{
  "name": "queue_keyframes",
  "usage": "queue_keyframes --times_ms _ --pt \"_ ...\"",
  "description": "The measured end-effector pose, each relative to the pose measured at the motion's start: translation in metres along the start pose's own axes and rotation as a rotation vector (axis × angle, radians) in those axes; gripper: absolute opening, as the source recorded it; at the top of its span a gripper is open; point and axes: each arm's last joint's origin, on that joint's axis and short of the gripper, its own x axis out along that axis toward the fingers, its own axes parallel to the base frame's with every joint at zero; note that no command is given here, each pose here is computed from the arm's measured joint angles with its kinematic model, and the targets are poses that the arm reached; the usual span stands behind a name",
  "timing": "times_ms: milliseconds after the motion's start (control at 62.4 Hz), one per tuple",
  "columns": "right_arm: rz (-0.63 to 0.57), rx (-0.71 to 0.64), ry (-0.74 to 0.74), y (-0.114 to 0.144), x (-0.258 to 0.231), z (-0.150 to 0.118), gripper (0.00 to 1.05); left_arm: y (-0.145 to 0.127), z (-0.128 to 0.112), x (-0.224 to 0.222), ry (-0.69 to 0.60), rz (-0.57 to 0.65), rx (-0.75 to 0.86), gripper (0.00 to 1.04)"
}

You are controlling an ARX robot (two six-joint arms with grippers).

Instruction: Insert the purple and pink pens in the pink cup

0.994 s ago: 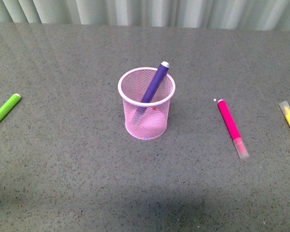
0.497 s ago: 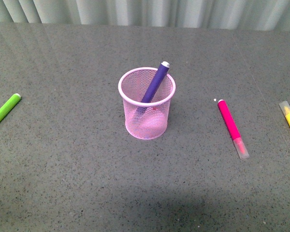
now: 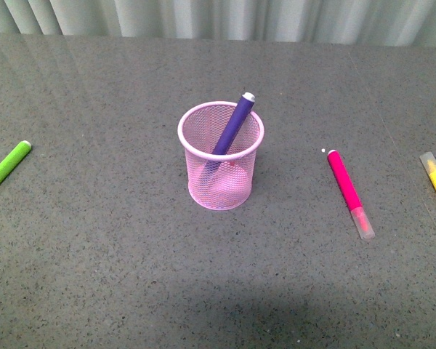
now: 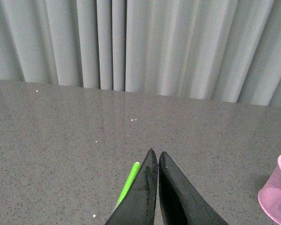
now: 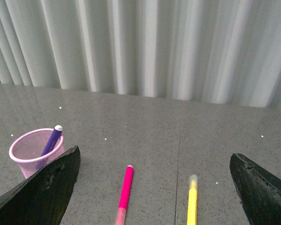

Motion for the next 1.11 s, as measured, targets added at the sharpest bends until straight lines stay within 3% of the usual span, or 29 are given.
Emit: queue_keyframes --times_ms 802,1107 --pt "0.000 0.000 0.000 0.000 0.000 0.000 0.97 0.000 -0.004 -0.013 0.017 0.001 0.000 0.02" --pt "0.000 0.000 0.001 0.000 0.000 0.000 0.97 0.000 -0.004 -0.013 0.017 0.001 0.000 0.53"
